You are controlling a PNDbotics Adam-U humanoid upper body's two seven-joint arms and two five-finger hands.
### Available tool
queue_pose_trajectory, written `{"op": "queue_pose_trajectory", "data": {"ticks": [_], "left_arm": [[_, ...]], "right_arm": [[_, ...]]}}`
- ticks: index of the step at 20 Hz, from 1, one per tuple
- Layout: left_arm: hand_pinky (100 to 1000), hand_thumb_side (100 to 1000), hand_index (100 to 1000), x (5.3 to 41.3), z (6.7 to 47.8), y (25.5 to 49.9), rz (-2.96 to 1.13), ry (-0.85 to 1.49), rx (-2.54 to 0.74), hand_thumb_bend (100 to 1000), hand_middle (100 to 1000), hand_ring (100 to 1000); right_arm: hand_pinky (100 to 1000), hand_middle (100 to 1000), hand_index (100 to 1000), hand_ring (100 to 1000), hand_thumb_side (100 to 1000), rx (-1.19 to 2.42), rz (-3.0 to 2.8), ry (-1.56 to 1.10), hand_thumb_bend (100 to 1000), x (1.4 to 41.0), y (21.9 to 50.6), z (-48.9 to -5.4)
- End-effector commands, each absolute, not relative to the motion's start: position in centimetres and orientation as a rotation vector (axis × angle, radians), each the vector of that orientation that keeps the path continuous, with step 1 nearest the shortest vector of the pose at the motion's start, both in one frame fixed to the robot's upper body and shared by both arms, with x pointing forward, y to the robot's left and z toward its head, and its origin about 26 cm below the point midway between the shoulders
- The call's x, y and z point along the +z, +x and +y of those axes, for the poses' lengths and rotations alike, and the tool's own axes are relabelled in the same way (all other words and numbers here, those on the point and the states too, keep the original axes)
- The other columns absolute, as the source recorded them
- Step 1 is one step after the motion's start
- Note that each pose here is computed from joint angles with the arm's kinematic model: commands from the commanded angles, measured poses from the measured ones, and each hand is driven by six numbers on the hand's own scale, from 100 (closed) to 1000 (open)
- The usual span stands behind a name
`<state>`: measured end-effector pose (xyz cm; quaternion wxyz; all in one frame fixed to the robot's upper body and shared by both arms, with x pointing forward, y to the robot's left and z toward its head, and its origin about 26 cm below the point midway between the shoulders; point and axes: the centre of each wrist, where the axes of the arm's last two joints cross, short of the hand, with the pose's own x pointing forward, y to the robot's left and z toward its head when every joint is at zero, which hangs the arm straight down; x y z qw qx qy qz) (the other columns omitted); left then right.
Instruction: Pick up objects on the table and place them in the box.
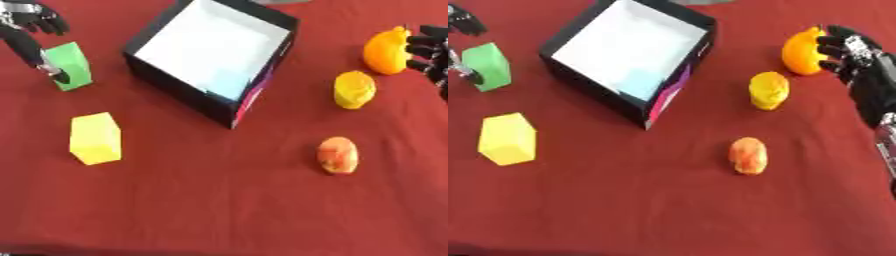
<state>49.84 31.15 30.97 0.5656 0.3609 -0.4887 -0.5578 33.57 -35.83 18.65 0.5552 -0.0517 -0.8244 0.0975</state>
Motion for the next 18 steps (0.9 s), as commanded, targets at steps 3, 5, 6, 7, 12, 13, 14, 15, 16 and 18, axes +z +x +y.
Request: {"op": "queue_pose_trajectory", "data": {"ticks": [3,5,6,7,12,13,14,15,16,18], "left_arm": [[947,109,872,33.0,31.3,49.6,-1.19,0.925,-1.238,737,790,903],[949,103,876,32.8,31.3,49.7,-1.186,0.932,-1.218,751,794,906],[949,103,875,32.8,31.2,49.8,-1.183,0.941,-1.212,751,794,906],[950,107,876,32.8,31.2,49.8,-1.181,0.946,-1.205,749,794,907],[953,132,883,32.3,31.5,50.0,-1.159,0.93,-1.175,745,797,911],[953,132,884,32.2,31.6,50.0,-1.152,0.929,-1.17,747,798,912],[953,132,883,32.1,31.6,50.0,-1.146,0.93,-1.166,740,797,911],[952,132,880,32.0,31.7,50.0,-1.143,0.927,-1.161,734,795,910],[950,129,874,31.9,31.7,50.0,-1.141,0.925,-1.159,719,792,909],[946,129,869,31.8,31.7,50.1,-1.137,0.92,-1.16,703,789,906]], "right_arm": [[915,818,898,920,765,0.25,-1.968,-0.141,100,19.5,33.6,-35.8],[915,818,898,920,765,0.249,-1.97,-0.141,100,19.5,33.7,-35.8],[915,818,898,919,766,0.248,-1.971,-0.141,100,19.5,33.7,-35.8],[914,817,897,919,768,0.247,-1.971,-0.141,100,19.4,33.7,-35.7],[914,816,896,917,773,0.241,-1.965,-0.138,100,19.3,33.7,-35.7],[914,815,896,916,774,0.239,-1.965,-0.138,100,19.2,33.8,-35.6],[914,815,896,916,775,0.238,-1.964,-0.138,100,19.2,33.8,-35.6],[914,815,896,916,776,0.237,-1.963,-0.139,100,19.1,33.8,-35.6],[914,815,896,916,778,0.236,-1.962,-0.14,100,19.1,33.7,-35.6],[914,815,896,916,779,0.232,-1.96,-0.142,100,19.0,33.7,-35.7]]}}
